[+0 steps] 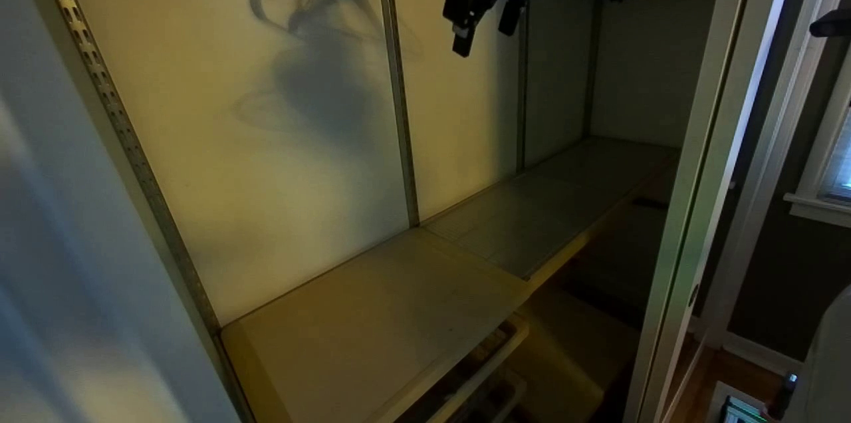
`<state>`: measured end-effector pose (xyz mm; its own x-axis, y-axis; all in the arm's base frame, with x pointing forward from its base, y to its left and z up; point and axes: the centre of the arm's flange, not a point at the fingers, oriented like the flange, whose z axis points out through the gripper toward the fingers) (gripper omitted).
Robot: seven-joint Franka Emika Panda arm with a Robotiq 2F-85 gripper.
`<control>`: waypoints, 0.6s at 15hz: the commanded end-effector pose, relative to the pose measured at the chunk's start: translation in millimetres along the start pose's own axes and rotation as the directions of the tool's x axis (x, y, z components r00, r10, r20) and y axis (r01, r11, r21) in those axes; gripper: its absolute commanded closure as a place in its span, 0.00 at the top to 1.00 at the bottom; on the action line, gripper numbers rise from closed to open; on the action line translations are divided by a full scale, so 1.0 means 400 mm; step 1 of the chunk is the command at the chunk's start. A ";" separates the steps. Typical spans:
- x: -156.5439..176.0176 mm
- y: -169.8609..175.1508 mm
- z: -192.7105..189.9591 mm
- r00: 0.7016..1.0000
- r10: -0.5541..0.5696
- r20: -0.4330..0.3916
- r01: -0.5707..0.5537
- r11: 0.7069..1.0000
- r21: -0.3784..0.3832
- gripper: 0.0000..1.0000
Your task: Remove one hanger from the rail.
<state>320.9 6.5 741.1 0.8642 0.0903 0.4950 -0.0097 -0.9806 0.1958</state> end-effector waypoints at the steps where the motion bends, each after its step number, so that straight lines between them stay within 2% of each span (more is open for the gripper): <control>1: 0.011 0.014 -0.075 0.999 -0.038 -0.036 0.037 0.999 -0.010 1.00; 4: 0.003 0.029 -0.120 0.992 -0.058 -0.110 0.053 0.998 -0.047 1.00; 5: -0.002 0.033 -0.130 0.990 -0.082 -0.113 0.075 0.995 -0.067 1.00; 8: -0.008 0.063 -0.150 0.975 -0.145 -0.169 0.119 0.981 -0.154 1.00; 9: -0.002 0.085 -0.154 0.974 -0.112 -0.197 0.080 0.983 -0.164 1.00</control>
<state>295.1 0.4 796.7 0.7820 0.2148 0.5850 0.0090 -0.9425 0.3341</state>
